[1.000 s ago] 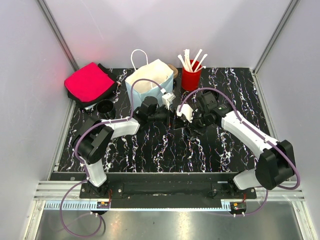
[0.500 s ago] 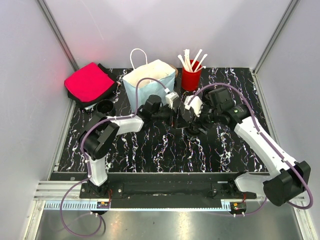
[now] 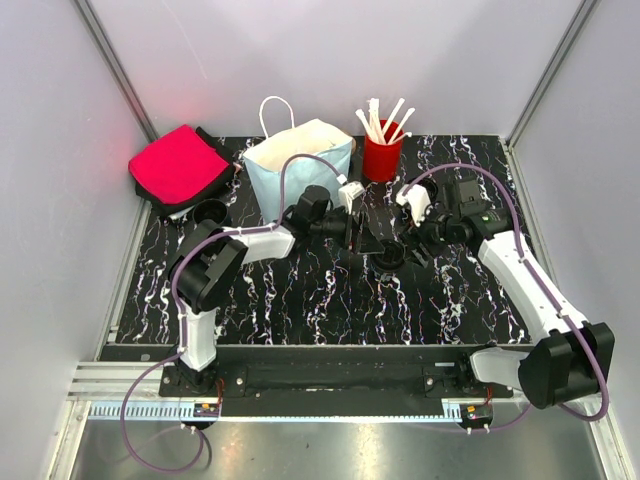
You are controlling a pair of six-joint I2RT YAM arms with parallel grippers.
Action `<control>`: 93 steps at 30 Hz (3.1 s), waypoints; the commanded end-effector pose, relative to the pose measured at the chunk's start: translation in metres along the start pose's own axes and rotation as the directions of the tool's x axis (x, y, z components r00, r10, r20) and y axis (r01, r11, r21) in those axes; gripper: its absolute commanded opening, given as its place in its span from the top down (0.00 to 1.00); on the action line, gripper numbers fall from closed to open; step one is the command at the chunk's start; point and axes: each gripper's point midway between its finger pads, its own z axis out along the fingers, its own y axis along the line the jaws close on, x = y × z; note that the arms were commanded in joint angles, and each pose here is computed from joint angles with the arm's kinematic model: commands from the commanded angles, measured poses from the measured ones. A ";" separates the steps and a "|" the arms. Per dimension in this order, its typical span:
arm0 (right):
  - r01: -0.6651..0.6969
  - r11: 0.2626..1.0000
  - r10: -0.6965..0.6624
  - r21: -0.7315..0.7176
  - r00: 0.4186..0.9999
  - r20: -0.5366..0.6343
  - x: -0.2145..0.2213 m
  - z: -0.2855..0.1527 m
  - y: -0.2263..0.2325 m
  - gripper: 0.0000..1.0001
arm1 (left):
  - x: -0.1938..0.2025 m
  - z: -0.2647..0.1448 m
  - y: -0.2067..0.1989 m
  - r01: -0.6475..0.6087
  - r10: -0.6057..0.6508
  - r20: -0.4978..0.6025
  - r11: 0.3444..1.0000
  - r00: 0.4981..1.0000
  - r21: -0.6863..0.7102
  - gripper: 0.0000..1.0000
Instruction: Pack the takeout coffee
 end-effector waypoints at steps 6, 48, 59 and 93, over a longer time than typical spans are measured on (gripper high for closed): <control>-0.031 0.999 0.028 0.023 0.993 0.110 -0.023 -0.012 -0.002 0.29 | -0.005 0.003 -0.004 -0.030 0.030 0.028 1.000 0.999 -0.004 0.18; -0.477 0.743 0.579 -0.469 0.810 0.094 -0.026 0.042 -0.054 0.64 | 0.017 0.018 0.008 0.025 -0.024 -0.039 0.999 0.999 0.023 0.43; -0.521 0.678 0.616 -0.519 0.787 0.014 -0.012 0.058 -0.047 0.64 | 0.024 0.022 0.008 0.030 -0.029 -0.062 0.999 0.998 0.019 0.43; -0.571 0.671 0.562 -0.473 0.808 -0.178 0.031 0.086 -0.008 0.76 | 0.027 0.024 0.013 -0.019 0.014 -0.083 0.998 0.996 -0.054 0.46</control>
